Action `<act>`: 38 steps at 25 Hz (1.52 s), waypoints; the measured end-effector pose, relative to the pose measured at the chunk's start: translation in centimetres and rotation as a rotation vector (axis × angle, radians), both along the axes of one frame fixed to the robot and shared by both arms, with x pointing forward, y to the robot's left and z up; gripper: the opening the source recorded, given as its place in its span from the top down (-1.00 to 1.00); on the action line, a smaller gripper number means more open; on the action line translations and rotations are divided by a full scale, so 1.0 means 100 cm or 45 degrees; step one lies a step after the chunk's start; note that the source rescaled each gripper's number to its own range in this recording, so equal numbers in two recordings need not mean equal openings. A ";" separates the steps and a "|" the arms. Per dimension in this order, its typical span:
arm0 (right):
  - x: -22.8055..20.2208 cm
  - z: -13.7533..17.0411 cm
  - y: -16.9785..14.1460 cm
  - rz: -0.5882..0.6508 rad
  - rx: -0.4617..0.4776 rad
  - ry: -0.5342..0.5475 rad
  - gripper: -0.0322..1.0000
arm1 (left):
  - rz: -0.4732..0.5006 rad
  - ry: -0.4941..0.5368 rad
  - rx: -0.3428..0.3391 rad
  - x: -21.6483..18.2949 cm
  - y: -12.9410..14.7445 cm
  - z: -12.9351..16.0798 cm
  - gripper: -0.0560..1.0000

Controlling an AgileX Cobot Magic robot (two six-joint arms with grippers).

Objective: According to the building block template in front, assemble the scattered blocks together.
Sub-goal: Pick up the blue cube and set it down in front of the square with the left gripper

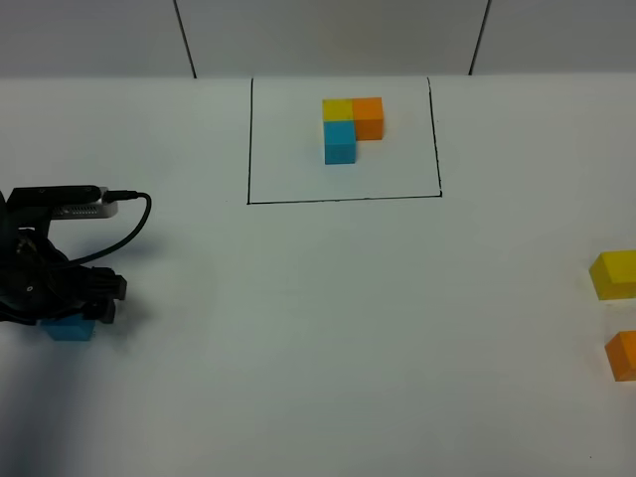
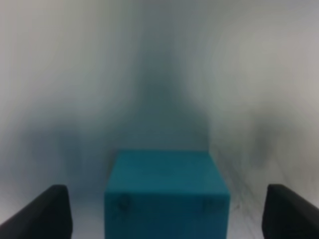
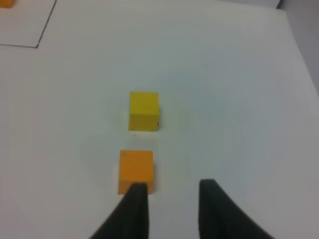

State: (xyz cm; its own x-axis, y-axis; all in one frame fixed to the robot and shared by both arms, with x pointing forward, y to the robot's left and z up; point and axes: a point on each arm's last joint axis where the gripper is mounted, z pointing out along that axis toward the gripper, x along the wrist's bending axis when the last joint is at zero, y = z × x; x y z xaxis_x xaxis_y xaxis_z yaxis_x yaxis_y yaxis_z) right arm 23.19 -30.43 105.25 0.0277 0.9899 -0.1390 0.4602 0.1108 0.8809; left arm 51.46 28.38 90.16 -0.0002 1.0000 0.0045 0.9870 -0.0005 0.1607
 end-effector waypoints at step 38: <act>0.000 0.000 0.000 0.000 0.000 0.000 0.94 | -1.853 -0.097 0.063 -0.007 -0.255 0.063 0.87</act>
State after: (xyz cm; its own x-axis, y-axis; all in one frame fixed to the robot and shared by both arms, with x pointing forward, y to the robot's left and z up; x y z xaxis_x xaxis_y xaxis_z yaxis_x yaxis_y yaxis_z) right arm 23.19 -30.43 105.25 0.0277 0.9899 -0.1390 0.4602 0.1108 0.8809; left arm 50.73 2.88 96.47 0.9898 0.1149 0.0846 0.0981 -0.9785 0.1816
